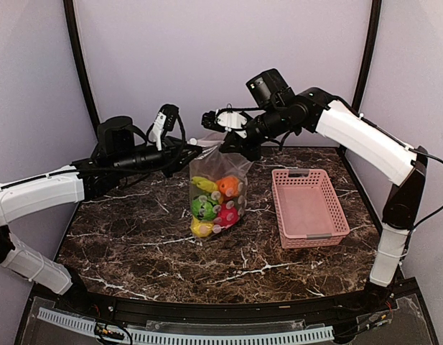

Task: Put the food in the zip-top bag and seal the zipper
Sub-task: Hold the zipper food storage bag at the center of the board, then hold the zipper from the zipper food storage bag.

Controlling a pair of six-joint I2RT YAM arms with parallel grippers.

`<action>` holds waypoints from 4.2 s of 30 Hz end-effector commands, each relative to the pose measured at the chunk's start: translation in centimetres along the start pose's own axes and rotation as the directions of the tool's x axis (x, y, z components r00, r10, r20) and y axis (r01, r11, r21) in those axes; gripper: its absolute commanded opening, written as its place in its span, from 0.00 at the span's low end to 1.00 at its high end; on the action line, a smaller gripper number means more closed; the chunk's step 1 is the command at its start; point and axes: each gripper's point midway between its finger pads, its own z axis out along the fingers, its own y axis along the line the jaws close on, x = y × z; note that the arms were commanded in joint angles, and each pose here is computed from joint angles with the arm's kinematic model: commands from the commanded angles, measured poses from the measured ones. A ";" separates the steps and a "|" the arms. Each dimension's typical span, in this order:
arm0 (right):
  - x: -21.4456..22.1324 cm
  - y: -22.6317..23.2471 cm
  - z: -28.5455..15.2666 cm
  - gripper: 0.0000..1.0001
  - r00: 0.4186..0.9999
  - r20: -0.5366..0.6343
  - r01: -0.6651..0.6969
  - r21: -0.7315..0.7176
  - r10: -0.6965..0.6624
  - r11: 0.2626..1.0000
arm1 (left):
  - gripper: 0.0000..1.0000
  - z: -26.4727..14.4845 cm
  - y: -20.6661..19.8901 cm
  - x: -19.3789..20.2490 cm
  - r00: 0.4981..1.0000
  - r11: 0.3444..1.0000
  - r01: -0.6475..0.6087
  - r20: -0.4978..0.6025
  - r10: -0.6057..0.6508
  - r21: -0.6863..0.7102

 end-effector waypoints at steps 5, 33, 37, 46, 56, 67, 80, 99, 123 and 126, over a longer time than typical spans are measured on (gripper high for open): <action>-2.2 -1.1 -1.5 0.00 0.998 0.068 0.004 0.058 -0.008 0.998 | 0.16 0.0 0.2 0.8 1.000 1.000 0.018 0.002 -0.018 0.014; -6.0 2.5 -5.8 0.49 0.973 0.225 -0.014 -0.161 0.050 0.987 | 0.01 -1.2 -1.2 -0.4 0.998 0.994 -0.066 -0.002 0.066 0.083; -6.8 2.6 -5.4 0.49 0.965 0.252 -0.025 -0.205 0.077 0.978 | 0.01 -1.6 -2.1 -0.9 0.996 0.989 -0.088 0.003 0.089 0.122; -7.5 3.7 -3.9 0.46 0.949 0.279 -0.050 -0.325 0.147 0.944 | 0.01 -2.2 -2.9 -0.7 0.987 0.977 -0.148 -0.035 0.155 0.154; -7.5 3.5 -2.2 0.49 0.946 0.272 -0.074 -0.348 0.177 0.935 | 0.01 -2.3 -3.3 -0.2 0.981 0.970 -0.175 -0.052 0.186 0.167; -7.7 3.6 -0.5 0.49 0.948 0.273 -0.058 -0.348 0.161 0.936 | 0.01 -2.1 -3.8 0.7 0.978 0.965 -0.178 -0.076 0.195 0.193; -7.4 4.9 0.3 0.37 0.948 0.260 -0.060 -0.414 0.181 0.908 | 0.01 -1.9 -3.8 1.0 0.975 0.965 -0.184 -0.089 0.203 0.189; -6.9 5.4 0.7 0.21 0.953 0.242 -0.063 -0.430 0.182 0.901 | 0.01 -1.7 -3.2 1.3 0.977 0.972 -0.174 -0.099 0.191 0.157; -7.0 5.3 0.8 0.00 0.955 0.238 -0.064 -0.415 0.176 0.907 | 0.05 -1.6 -3.1 1.2 0.984 0.977 -0.151 -0.073 0.163 0.152; -6.8 5.3 1.0 0.00 0.957 0.229 -0.069 -0.413 0.176 0.908 | 0.02 -1.7 -3.2 0.9 0.985 0.977 -0.150 -0.058 0.161 0.151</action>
